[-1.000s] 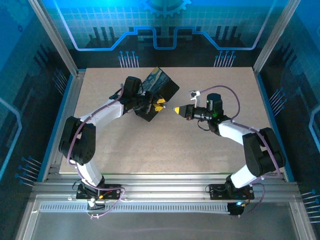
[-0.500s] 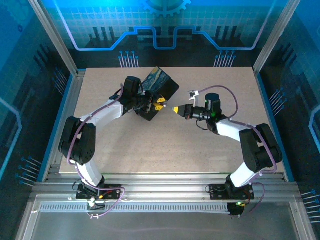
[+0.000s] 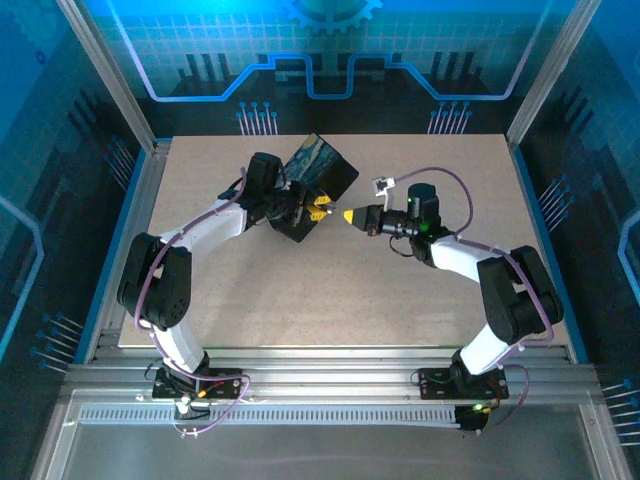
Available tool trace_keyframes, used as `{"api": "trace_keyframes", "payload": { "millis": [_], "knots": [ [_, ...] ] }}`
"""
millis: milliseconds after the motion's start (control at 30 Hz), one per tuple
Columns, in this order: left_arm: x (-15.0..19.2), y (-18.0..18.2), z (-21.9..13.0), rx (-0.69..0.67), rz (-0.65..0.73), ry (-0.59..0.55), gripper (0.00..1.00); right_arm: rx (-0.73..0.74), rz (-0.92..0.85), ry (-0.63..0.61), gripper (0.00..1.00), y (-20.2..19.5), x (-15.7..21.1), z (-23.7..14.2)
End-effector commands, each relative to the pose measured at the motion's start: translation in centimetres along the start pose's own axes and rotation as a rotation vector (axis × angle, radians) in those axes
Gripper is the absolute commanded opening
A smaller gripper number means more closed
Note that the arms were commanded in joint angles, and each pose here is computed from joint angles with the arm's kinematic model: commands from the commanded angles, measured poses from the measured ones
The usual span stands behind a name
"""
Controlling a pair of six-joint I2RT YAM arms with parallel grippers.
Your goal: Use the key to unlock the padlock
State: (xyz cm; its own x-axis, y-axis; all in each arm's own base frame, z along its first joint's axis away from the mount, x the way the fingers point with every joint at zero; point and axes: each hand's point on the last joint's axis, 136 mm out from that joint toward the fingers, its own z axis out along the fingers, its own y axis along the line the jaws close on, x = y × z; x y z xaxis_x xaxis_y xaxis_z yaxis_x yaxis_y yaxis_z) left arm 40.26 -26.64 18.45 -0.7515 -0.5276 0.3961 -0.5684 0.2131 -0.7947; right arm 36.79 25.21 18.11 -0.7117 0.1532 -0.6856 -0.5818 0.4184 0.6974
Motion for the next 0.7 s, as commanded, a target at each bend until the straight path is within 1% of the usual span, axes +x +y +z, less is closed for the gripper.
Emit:
{"api": "trace_keyframes", "payload": {
  "millis": [0,467,667],
  "knots": [
    [1.2,-1.0,-1.0,0.037,0.017,0.037,0.12,-0.029,-0.027,-0.005,0.00,0.9,-0.7,1.0],
    [1.3,-1.0,-1.2,0.033,0.027,0.035,0.11,0.004,-0.005,-0.028,0.00,-0.3,-0.8,0.9],
    [1.7,-0.9,-1.2,0.011,0.054,0.047,0.11,-0.022,-0.028,-0.033,0.00,0.4,-1.1,1.3]
  ]
}}
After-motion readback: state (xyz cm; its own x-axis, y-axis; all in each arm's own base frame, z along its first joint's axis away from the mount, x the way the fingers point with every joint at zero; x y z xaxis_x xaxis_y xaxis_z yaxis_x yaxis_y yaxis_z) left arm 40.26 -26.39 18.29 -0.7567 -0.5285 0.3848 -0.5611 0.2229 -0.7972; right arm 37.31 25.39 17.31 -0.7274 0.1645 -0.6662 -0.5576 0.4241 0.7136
